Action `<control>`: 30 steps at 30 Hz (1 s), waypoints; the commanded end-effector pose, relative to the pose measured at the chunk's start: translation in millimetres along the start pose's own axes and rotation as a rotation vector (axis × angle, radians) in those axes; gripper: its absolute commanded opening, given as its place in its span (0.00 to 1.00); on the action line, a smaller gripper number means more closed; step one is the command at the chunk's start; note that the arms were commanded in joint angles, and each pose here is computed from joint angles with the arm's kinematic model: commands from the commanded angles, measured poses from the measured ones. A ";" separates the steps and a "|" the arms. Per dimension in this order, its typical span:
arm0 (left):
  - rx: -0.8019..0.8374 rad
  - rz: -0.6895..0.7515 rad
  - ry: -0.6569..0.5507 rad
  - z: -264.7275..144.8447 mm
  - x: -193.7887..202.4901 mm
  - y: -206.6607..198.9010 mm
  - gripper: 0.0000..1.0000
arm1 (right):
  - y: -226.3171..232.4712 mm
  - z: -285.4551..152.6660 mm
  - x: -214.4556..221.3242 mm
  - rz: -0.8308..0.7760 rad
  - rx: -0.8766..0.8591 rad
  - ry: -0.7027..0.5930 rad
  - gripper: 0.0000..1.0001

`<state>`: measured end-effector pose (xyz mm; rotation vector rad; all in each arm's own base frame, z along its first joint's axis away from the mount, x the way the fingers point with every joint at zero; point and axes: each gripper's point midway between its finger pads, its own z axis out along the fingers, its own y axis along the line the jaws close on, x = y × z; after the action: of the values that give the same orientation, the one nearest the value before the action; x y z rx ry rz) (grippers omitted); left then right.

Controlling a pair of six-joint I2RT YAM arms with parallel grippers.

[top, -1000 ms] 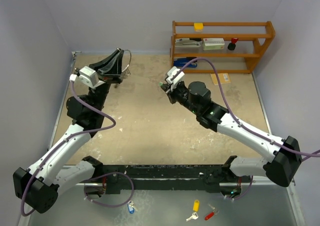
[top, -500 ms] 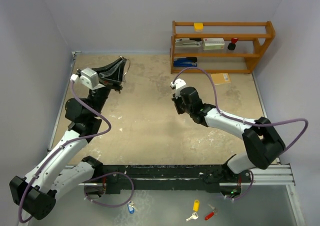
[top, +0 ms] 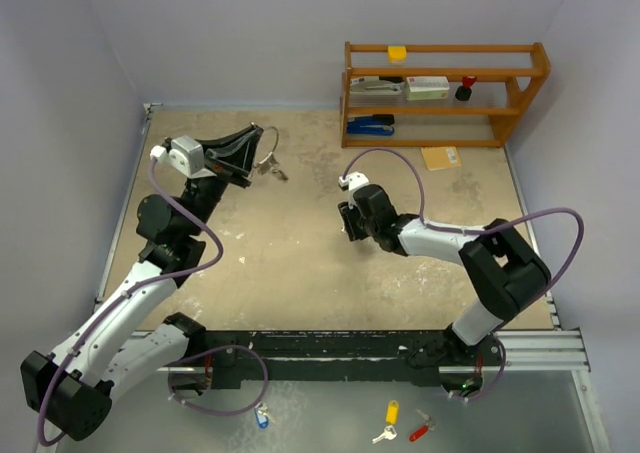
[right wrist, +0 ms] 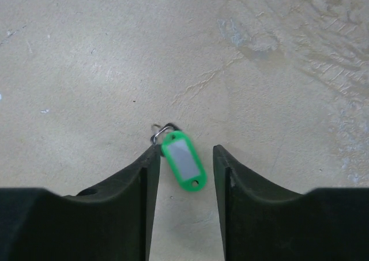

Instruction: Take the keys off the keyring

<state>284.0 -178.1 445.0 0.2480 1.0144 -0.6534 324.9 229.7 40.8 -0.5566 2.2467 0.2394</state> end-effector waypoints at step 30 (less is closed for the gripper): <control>0.111 -0.086 -0.092 9.8 -32.4 -24.7 0.00 | 121.7 -127.4 -203.2 -0.056 -0.754 -0.889 0.69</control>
<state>280.2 -193.5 442.4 0.2766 1.0181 -0.7578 311.9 338.9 202.3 -0.6814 1.4961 0.9828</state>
